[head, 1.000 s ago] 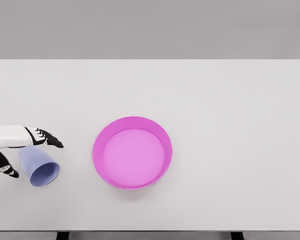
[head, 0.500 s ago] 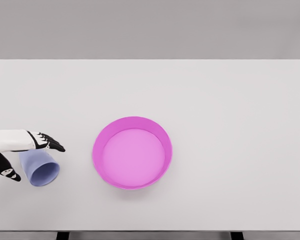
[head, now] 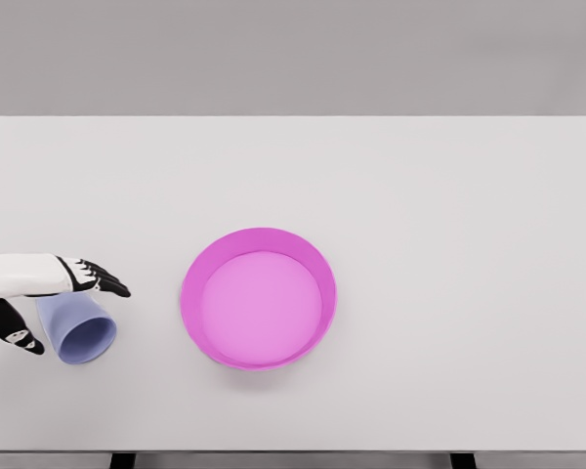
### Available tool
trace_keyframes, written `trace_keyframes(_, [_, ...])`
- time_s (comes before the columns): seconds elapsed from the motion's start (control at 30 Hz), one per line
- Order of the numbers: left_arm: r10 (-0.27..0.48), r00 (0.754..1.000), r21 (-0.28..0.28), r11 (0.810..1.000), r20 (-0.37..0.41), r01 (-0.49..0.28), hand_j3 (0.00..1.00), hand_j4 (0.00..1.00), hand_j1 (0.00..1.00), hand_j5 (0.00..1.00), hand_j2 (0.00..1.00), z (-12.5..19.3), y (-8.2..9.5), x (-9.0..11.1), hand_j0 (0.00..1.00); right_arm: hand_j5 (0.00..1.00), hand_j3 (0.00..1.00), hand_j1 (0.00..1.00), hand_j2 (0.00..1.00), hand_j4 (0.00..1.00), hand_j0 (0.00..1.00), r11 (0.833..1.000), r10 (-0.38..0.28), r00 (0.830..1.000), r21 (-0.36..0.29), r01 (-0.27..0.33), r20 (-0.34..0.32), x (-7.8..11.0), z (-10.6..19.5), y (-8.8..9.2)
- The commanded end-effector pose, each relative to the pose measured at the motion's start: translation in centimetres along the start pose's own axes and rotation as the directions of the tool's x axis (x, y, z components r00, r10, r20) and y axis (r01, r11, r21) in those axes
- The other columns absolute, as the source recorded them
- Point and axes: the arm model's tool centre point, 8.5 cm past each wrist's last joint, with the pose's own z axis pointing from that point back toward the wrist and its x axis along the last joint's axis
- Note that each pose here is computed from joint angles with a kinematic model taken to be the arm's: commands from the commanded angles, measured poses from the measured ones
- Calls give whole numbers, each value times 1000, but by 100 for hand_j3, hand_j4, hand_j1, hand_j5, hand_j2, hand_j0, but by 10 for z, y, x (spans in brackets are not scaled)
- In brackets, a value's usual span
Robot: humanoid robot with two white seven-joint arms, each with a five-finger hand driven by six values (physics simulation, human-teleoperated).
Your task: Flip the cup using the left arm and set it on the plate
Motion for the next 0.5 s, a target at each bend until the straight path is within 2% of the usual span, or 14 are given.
trace_keyframes(0.0, [4,1000,4,1000,7,-4,100,100,100,100,100,-3,0,0,100,100,100,100,100,100,100,1000,0,1000,-1,0,0,0,0,0])
trace_keyframes(0.13, [20,1000,-10,1000,7,-20,100,100,100,100,100,-5,-7,-2,100,100,100,100,100,100,100,1000,0,1000,0,0,0,0,0,0])
trace_keyframes(0.47, [19,1000,-15,1000,-19,-20,100,100,100,100,100,-7,-11,-12,100,100,100,100,100,100,100,1000,0,1000,0,0,0,0,0,0])
